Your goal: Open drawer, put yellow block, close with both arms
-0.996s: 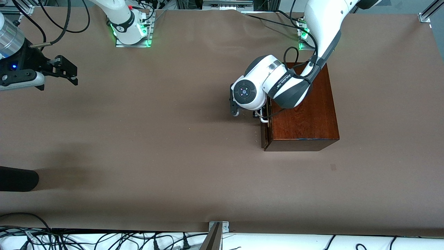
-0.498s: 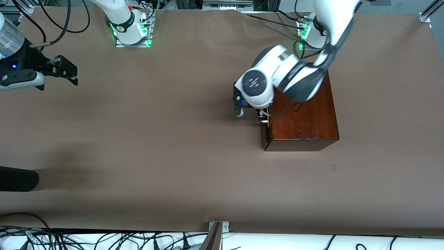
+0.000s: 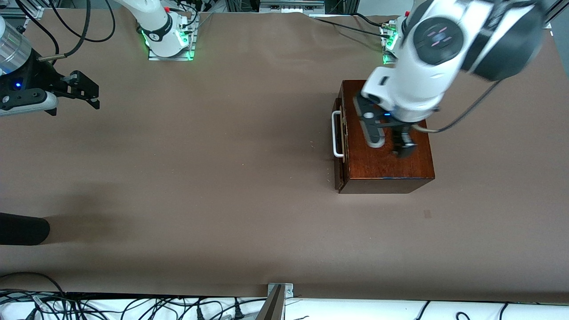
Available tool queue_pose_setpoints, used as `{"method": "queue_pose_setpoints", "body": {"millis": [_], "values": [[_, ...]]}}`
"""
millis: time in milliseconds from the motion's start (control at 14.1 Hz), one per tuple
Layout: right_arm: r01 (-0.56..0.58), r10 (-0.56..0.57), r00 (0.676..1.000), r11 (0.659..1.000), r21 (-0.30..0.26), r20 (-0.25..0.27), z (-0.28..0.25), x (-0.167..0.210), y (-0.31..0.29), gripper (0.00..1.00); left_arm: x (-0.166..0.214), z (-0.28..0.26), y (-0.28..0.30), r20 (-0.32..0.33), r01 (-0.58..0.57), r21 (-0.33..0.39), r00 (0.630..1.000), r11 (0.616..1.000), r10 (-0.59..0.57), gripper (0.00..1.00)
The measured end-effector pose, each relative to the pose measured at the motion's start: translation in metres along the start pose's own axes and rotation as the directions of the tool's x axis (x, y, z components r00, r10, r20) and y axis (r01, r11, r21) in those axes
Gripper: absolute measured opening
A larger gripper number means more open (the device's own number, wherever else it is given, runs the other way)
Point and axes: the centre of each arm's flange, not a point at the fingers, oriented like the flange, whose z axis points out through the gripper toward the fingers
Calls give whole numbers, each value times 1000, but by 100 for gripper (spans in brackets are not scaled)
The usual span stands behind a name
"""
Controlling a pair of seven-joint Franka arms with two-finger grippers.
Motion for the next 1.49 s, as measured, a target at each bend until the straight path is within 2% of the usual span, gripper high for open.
{"method": "queue_pose_setpoints", "body": {"millis": [285, 427, 498, 569, 640, 783, 996, 1067, 1139, 1281, 1494], "values": [[0, 0, 1000, 1000, 0, 0, 0, 0, 0, 100, -68, -8, -48, -5, 147, 14, 989, 989, -147, 100], [0, 0, 1000, 1000, 0, 0, 0, 0, 0, 100, -100, 0, -68, -1, 284, 2, 959, 959, -284, 100], [0, 0, 1000, 1000, 0, 0, 0, 0, 0, 100, -111, 4, -74, -10, 372, -24, 928, 928, -372, 100], [0, 0, 1000, 1000, 0, 0, 0, 0, 0, 100, -121, 8, -78, -15, 476, -56, 879, 878, -477, 100], [0, 0, 1000, 1000, 0, 0, 0, 0, 0, 100, -134, 12, -83, -10, 588, -89, 806, 804, -591, 100], [0, 0, 1000, 1000, 0, 0, 0, 0, 0, 100, -166, 17, -86, 22, 772, -146, 627, 618, -779, 100], [0, 0, 1000, 1000, 0, 0, 0, 0, 0, 100, -200, 17, -70, 94, 925, -147, 366, 350, -926, 100], [0, 0, 1000, 1000, 0, 0, 0, 0, 0, 100, -205, 17, -60, 104, 947, -138, 305, 290, -947, 100], [0, 0, 1000, 1000, 0, 0, 0, 0, 0, 100, -208, 19, -53, 93, 958, -133, 267, 254, -959, 100], [0, 0, 1000, 1000, 0, 0, 0, 0, 0, 100, -217, 24, -40, 47, 966, -130, 230, 222, -972, 100], [0, 0, 1000, 1000, 0, 0, 0, 0, 0, 100, -225, 30, -23, 33, 968, -128, 219, 214, -975, 100]]}}
